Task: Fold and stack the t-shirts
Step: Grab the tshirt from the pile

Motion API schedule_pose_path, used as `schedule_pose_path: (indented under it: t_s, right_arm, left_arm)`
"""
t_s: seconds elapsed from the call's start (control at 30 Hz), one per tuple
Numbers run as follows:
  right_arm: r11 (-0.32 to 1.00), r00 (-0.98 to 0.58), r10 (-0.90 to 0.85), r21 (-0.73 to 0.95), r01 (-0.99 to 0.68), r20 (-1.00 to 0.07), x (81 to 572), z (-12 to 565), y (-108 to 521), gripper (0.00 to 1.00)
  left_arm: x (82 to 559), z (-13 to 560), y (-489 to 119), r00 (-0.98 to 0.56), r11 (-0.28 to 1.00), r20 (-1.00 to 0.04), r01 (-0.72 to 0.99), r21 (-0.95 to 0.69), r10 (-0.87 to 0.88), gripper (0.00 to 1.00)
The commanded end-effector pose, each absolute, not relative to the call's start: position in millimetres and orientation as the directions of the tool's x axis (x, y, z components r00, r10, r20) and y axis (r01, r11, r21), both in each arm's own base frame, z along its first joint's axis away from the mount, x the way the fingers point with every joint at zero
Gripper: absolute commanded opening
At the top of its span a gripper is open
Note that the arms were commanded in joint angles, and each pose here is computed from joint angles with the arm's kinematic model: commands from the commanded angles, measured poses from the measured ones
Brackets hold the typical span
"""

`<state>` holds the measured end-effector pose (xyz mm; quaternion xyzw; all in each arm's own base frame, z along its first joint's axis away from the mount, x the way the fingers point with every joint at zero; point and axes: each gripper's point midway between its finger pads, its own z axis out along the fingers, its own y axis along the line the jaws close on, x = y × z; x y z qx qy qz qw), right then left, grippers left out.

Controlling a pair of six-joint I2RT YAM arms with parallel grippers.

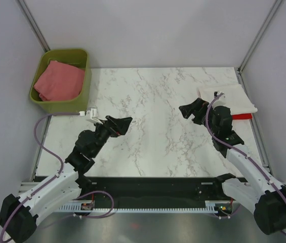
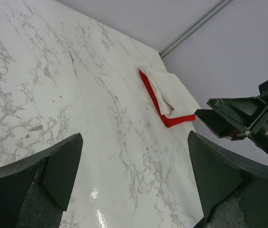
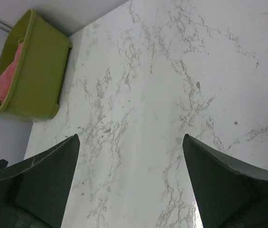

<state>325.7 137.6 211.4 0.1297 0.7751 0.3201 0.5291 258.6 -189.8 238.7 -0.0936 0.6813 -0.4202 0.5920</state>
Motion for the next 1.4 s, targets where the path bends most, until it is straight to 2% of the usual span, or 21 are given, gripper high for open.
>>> schedule_pose_path:
  t_s: [0.0, 0.07, 0.17, 0.2, 0.27, 0.33, 0.4, 0.67, 0.73, 0.77, 0.8, 0.83, 0.87, 0.9, 1.07, 1.17, 1.2, 1.27, 1.3, 1.33, 1.37]
  right_arm:
    - [0.746, -0.378, 0.556, 0.645, -0.166, -0.74, 329, 220, 140, 0.98]
    - [0.787, -0.389, 0.53, 0.608, -0.107, -0.754, 333, 213, 131, 0.98]
    - [0.805, -0.414, 0.513, 0.589, -0.073, -0.752, 337, 205, 129, 0.98]
    - [0.801, -0.425, 0.51, 0.592, -0.082, -0.748, 337, 203, 131, 0.98]
    - [0.793, -0.444, 0.514, 0.604, -0.082, -0.734, 338, 197, 135, 0.98]
    - [0.782, -0.467, 0.51, 0.615, -0.099, -0.723, 338, 193, 142, 0.98]
    - [0.774, -0.495, 0.508, 0.626, -0.097, -0.705, 340, 186, 146, 0.98]
    - [0.754, -0.545, 0.494, 0.646, -0.119, -0.677, 340, 182, 158, 0.98]
    - [0.755, -0.535, 0.494, 0.644, -0.127, -0.685, 340, 187, 157, 0.98]
    - [0.758, -0.525, 0.492, 0.639, -0.134, -0.695, 340, 190, 156, 0.98]
    - [0.759, -0.518, 0.495, 0.637, -0.133, -0.698, 340, 192, 155, 0.98]
    - [0.759, -0.514, 0.498, 0.638, -0.131, -0.699, 339, 192, 154, 0.98]
    - [0.759, -0.51, 0.498, 0.637, -0.136, -0.701, 339, 194, 154, 0.98]
    - [0.755, -0.509, 0.5, 0.641, -0.14, -0.701, 338, 196, 155, 0.98]
    - [0.741, -0.514, 0.496, 0.65, -0.169, -0.7, 337, 203, 159, 0.98]
    - [0.737, -0.511, 0.502, 0.654, -0.17, -0.698, 336, 203, 160, 0.98]
    - [0.736, -0.512, 0.501, 0.655, -0.172, -0.698, 336, 203, 160, 0.98]
    - [0.733, -0.515, 0.501, 0.657, -0.174, -0.695, 336, 203, 161, 0.98]
    - [0.732, -0.518, 0.501, 0.659, -0.174, -0.693, 336, 202, 161, 0.98]
    - [0.732, -0.52, 0.5, 0.659, -0.172, -0.692, 337, 200, 161, 0.98]
    - [0.733, -0.521, 0.5, 0.659, -0.171, -0.692, 337, 200, 162, 0.98]
  left_arm:
    - [268, 257, -188, -0.235, 0.686, -0.781, 0.378, -0.622, -0.578, 1.0]
    - [274, 266, -182, -0.219, 0.71, -0.784, 0.335, -0.619, -0.58, 0.98]
    - [289, 266, -155, -0.193, 0.767, -0.777, 0.141, -0.626, -0.599, 0.94]
    - [295, 259, -140, -0.192, 0.766, -0.757, 0.04, -0.641, -0.624, 0.87]
    - [303, 290, -130, -0.144, 0.753, -0.748, 0.028, -0.657, -0.647, 0.86]
    - [320, 286, -109, -0.15, 0.755, -0.741, -0.112, -0.646, -0.655, 0.86]
    - [338, 326, -82, -0.069, 0.725, -0.727, -0.183, -0.664, -0.683, 0.86]
    - [444, 332, 28, -0.113, 0.747, -0.825, -0.504, -0.432, -0.554, 0.92]
    - [471, 292, 72, -0.175, 0.716, -0.835, -0.622, -0.317, -0.521, 0.92]
    - [480, 300, 83, -0.178, 0.71, -0.843, -0.64, -0.293, -0.508, 0.93]
    - [495, 259, 106, -0.248, 0.684, -0.832, -0.701, -0.199, -0.496, 0.95]
    - [508, 270, 116, -0.234, 0.681, -0.842, -0.705, -0.197, -0.487, 0.96]
    - [506, 251, 130, -0.295, 0.665, -0.817, -0.734, -0.138, -0.496, 0.96]
    - [521, 200, 139, -0.382, 0.658, -0.772, -0.751, -0.06, -0.508, 0.98]
    - [538, 123, 179, -0.474, 0.618, -0.668, -0.785, 0.027, -0.573, 0.99]
    - [537, 96, 187, -0.476, 0.611, -0.612, -0.792, -0.015, -0.632, 0.88]
    - [540, 95, 183, -0.479, 0.624, -0.593, -0.78, -0.051, -0.647, 0.67]
    - [542, 107, 185, -0.474, 0.635, -0.61, -0.77, -0.063, -0.635, 0.45]
    - [542, 115, 184, -0.471, 0.642, -0.621, -0.764, -0.068, -0.626, 0.19]
    - [543, 122, 184, -0.465, 0.646, -0.632, -0.76, -0.074, -0.62, 0.03]
    - [544, 147, 176, -0.446, 0.657, -0.657, -0.748, -0.099, -0.608, 0.02]
